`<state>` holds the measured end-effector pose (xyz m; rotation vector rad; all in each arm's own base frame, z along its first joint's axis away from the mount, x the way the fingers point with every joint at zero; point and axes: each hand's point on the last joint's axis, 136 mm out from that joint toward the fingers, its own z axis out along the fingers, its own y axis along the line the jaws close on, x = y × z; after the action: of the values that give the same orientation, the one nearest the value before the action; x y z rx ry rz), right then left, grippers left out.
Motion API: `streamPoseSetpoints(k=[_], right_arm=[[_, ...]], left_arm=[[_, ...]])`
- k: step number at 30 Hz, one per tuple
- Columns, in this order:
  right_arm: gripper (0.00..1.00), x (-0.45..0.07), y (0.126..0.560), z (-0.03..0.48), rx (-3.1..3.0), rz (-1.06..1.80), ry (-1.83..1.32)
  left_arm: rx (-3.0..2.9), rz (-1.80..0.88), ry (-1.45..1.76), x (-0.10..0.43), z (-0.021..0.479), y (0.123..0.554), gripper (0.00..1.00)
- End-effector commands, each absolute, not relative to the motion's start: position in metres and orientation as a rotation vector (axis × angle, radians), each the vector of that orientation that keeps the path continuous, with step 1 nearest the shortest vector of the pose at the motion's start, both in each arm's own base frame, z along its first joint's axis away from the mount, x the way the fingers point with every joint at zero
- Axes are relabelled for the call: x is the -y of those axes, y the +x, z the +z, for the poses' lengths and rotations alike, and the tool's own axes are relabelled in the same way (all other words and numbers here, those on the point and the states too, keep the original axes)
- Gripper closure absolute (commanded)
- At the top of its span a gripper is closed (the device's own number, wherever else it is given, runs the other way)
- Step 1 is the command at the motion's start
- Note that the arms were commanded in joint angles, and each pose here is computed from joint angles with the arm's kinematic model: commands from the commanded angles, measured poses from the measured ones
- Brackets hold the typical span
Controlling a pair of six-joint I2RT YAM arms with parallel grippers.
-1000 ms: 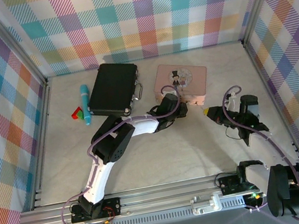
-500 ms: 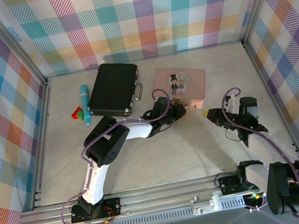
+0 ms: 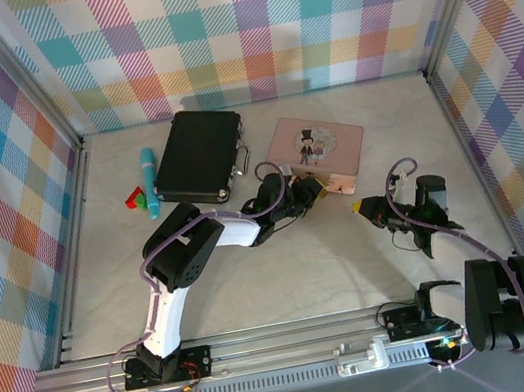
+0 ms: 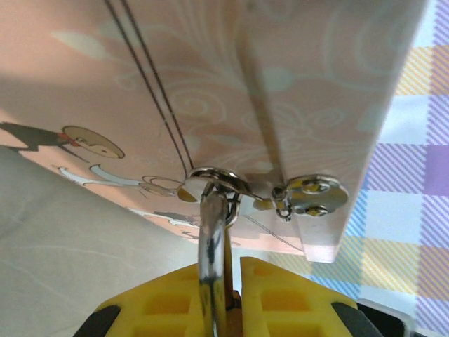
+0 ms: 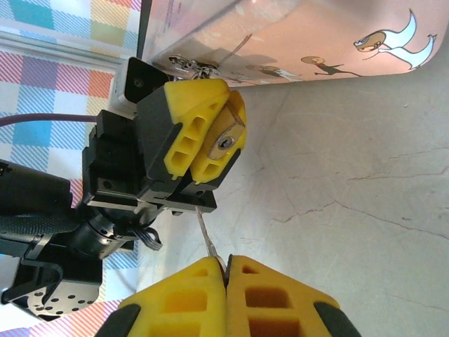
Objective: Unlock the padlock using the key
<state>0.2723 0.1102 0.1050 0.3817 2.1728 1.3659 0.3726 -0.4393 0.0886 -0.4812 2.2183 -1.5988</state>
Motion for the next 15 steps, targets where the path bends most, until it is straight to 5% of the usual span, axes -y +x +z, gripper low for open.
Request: streamPoseSetpoints(k=[1,15], right_arm=[[1.0,-0.116,0.273,0.111,-2.141,1.433,0.334],[1.0,-0.146,0.296,0.121,-2.143,1.541,0.24]], left_arm=[[-2.0,-1.822,-0.418,0.446,0.167,0.368,1.0],[-1.945,-1.895,-0.384,0.443,0.185,0.354,1.0]])
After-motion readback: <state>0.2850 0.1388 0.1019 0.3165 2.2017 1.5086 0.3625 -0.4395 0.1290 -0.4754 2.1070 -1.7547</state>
